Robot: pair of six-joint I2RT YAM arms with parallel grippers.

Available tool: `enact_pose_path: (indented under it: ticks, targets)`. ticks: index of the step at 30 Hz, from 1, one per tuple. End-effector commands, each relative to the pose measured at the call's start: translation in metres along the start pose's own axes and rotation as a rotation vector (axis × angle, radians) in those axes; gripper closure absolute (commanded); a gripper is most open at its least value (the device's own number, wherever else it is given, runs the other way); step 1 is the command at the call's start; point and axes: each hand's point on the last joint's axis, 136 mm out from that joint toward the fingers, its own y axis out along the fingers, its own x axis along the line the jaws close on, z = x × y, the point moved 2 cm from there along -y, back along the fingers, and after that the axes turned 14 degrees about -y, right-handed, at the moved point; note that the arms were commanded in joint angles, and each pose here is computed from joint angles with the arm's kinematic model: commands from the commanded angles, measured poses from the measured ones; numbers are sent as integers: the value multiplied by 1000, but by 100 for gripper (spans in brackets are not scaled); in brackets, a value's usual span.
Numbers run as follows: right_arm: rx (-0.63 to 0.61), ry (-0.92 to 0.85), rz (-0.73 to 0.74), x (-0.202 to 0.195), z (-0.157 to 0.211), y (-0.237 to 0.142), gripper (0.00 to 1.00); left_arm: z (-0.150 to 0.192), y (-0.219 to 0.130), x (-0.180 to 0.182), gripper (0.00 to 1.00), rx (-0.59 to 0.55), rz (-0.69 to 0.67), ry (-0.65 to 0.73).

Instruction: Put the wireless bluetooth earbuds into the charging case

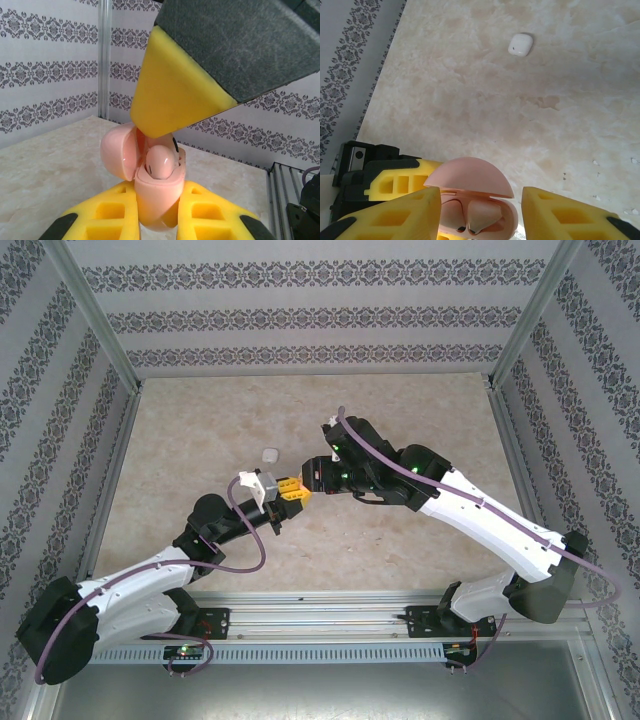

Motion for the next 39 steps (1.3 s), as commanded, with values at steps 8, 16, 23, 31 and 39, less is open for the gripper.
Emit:
enact_pose_path:
  ticks: [8, 16, 23, 31, 39]
  targets:
    - [-66, 15, -14, 0, -9, -28, 65, -26, 0, -12, 100, -71, 49, 12]
    - [-51, 44, -29, -7, -4, -25, 73, -26, 0, -13, 100, -65, 59, 8]
    - [-16, 52, -48, -10, 0, -18, 65, -25, 1, -16, 100, -51, 74, 3]
    - [27, 61, -41, -16, 10, -13, 65, -27, 2, -17, 100, -52, 80, 5]
    - [47, 76, -32, -21, 15, -13, 66, -28, 2, -17, 100, -55, 78, 8]
